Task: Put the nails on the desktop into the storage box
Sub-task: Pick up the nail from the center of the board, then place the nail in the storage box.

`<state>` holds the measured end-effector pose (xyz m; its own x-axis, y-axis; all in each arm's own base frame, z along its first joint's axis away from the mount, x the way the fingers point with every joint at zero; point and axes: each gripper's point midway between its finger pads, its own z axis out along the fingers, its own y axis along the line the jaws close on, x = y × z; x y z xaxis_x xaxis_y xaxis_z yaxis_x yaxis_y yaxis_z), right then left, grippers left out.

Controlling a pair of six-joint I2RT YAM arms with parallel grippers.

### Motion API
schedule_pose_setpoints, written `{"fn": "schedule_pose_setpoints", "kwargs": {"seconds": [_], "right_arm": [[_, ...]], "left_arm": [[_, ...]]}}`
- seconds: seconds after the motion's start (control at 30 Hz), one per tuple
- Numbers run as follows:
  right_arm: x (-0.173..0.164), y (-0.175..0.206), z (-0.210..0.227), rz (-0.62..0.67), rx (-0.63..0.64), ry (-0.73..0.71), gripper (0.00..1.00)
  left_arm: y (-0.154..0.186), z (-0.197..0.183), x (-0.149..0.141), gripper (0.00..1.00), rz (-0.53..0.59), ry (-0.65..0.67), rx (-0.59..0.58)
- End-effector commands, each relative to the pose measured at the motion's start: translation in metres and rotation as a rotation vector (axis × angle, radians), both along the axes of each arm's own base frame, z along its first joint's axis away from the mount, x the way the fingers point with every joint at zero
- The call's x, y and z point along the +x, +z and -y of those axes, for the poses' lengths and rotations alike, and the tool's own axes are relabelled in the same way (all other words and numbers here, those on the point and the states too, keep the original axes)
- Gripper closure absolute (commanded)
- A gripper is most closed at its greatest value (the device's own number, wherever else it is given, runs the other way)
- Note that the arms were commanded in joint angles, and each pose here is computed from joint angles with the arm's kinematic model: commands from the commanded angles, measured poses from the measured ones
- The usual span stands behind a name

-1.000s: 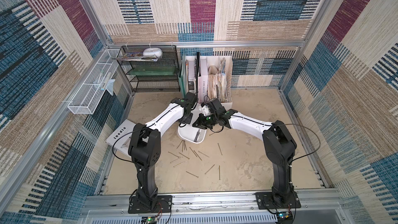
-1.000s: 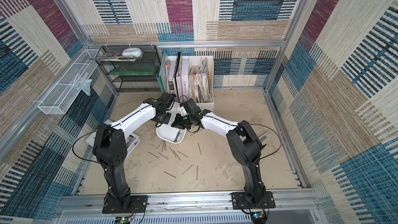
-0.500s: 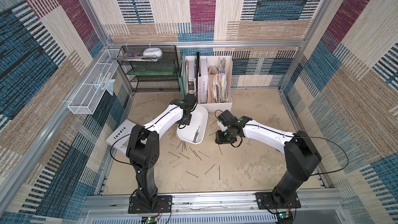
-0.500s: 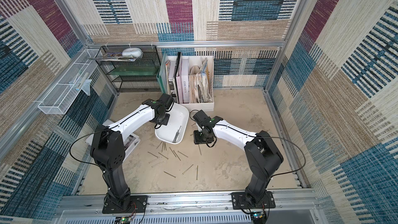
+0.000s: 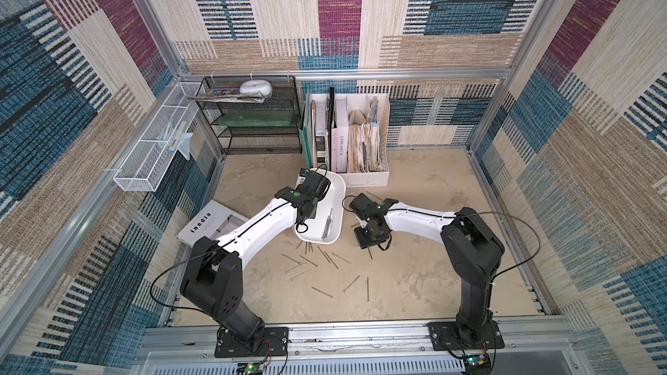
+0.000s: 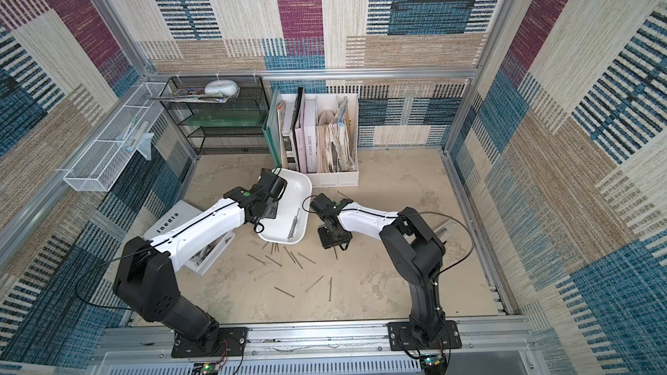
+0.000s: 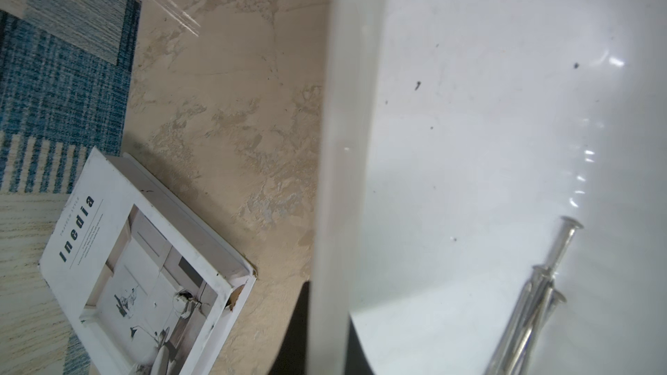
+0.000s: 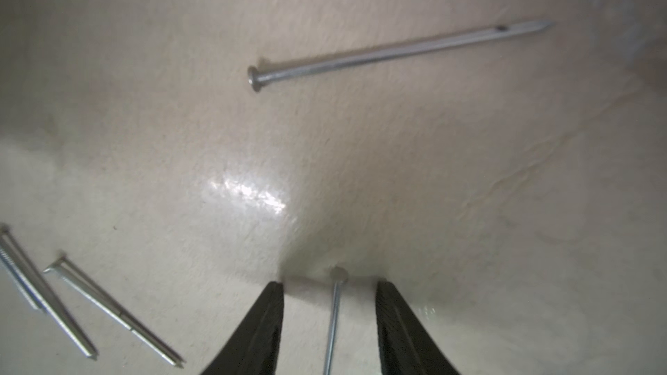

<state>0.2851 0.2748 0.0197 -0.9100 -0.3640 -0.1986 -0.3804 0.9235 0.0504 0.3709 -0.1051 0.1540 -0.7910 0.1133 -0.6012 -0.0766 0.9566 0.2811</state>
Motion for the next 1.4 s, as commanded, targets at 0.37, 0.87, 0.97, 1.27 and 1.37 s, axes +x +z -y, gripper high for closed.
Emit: {"fn": "schedule_pose_setpoints", "kwargs": {"seconds": [0.37, 0.87, 0.97, 1.27, 1.37], "right_arm": [[-0.021, -0.035, 0.026, -0.064, -0.165, 0.038, 1.0], [0.023, 0.109, -0.002, 0.096, 0.301, -0.039, 1.0], [0.022, 0.139, -0.027, 0.096, 0.477, -0.018, 1.0], [0.032, 0.149, -0.109, -0.004, 0.803, -0.007, 1.0], [0.032, 0.135, -0.125, -0.032, 0.796, -0.011, 1.0]], "left_arm": [[0.016, -0.006, -0.006, 1.0, 0.145, 0.131, -0.124], [-0.024, 0.02, -0.01, 1.0, -0.037, 0.084, -0.205], [-0.034, 0.025, -0.011, 1.0, -0.073, 0.073, -0.215], [-0.042, 0.026, -0.01, 1.0, -0.104, 0.063, -0.19], [-0.045, 0.028, -0.009, 1.0, -0.119, 0.058, -0.184]]}}
